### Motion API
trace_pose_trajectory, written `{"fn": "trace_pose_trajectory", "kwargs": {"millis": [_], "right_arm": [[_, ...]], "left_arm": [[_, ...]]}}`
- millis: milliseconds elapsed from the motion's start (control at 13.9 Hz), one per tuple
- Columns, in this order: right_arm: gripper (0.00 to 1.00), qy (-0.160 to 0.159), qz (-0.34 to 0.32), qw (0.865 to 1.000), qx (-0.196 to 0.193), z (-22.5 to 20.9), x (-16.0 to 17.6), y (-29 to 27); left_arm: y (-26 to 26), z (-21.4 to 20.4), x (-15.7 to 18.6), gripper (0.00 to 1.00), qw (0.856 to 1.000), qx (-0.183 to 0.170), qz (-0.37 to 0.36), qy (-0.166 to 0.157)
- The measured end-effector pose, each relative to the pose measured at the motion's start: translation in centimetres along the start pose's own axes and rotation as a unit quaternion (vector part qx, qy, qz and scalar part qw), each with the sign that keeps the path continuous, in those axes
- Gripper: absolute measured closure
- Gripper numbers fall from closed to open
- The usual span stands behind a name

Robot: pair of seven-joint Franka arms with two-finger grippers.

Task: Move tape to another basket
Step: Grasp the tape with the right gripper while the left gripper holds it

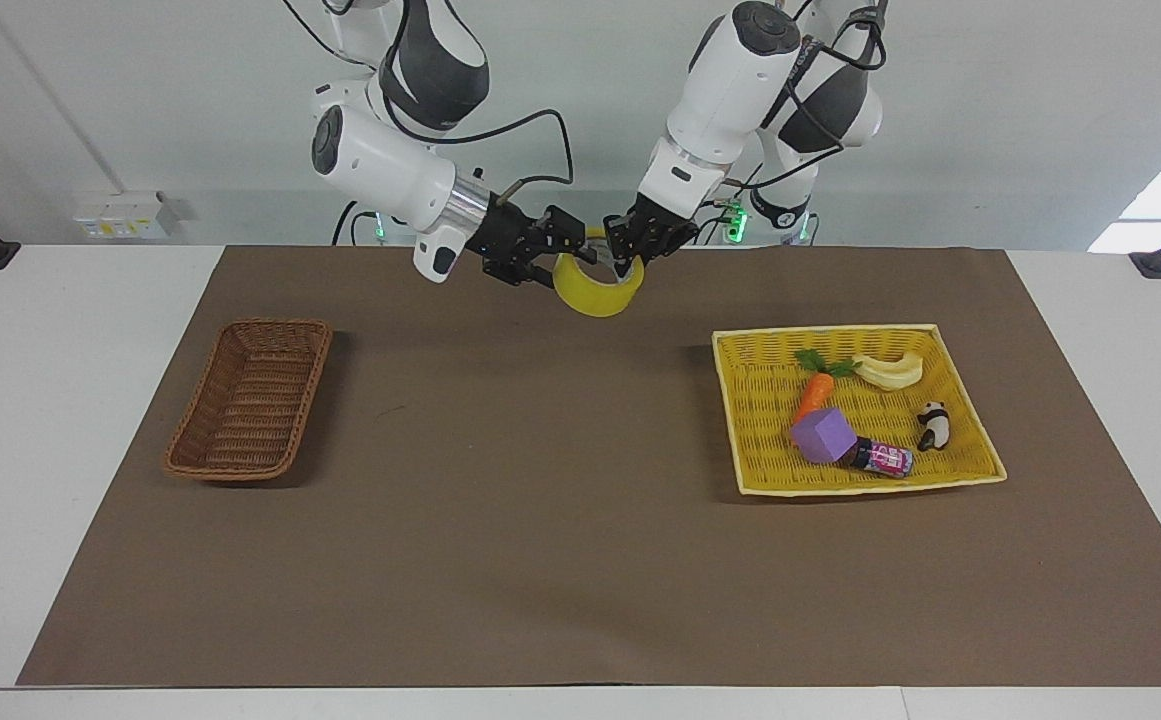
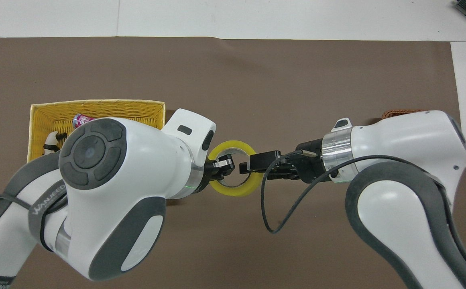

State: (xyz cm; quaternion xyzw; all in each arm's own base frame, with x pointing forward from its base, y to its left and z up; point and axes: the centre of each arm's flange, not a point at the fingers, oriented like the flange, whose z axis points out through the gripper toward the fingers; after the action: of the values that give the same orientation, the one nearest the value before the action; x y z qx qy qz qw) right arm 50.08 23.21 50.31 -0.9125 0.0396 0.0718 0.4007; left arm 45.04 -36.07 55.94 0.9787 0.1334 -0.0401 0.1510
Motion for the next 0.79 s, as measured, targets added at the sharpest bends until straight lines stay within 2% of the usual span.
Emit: {"fn": "trace_pose_trajectory", "kwargs": {"millis": [144, 216, 288, 433, 649, 721, 793], "right_arm": [[0.52, -0.001, 0.013, 1.0, 0.003, 0.1, 0.0, 0.0], [0.59, -0.001, 0.017, 1.0, 0.002, 0.1, 0.0, 0.0], [0.62, -0.001, 0.02, 1.0, 0.001, 0.2, 0.1, 0.3], [0.7, 0.0, 0.027, 1.0, -0.004, 0.1, 0.6, 1.2], [0.93, 0.011, 0.035, 0.999, -0.019, -1.0, 1.6, 2.9], [0.98, 0.017, 0.038, 0.999, -0.029, -1.6, 2.0, 3.7], [1.0, 0.024, 0.039, 0.998, -0.043, -2.5, 2.4, 4.7]], "left_arm": [[0.2, 0.1, -0.1, 0.77, 1.0, -0.004, -0.001, -0.002], [0.3, 0.0, -0.1, 0.76, 1.0, -0.006, 0.0, -0.001], [0.3, -0.1, -0.1, 0.69, 1.0, -0.008, 0.0, 0.001], [0.3, -0.8, -0.1, 0.44, 1.0, -0.013, -0.001, 0.006], [0.4, -2.4, 0.2, 0.11, 1.0, -0.027, -0.003, 0.016], [0.2, -3.3, 0.6, 0.01, 0.999, -0.033, -0.007, 0.022], [-0.3, -4.4, 1.3, 0.0, 0.999, -0.04, -0.014, 0.03]]}}
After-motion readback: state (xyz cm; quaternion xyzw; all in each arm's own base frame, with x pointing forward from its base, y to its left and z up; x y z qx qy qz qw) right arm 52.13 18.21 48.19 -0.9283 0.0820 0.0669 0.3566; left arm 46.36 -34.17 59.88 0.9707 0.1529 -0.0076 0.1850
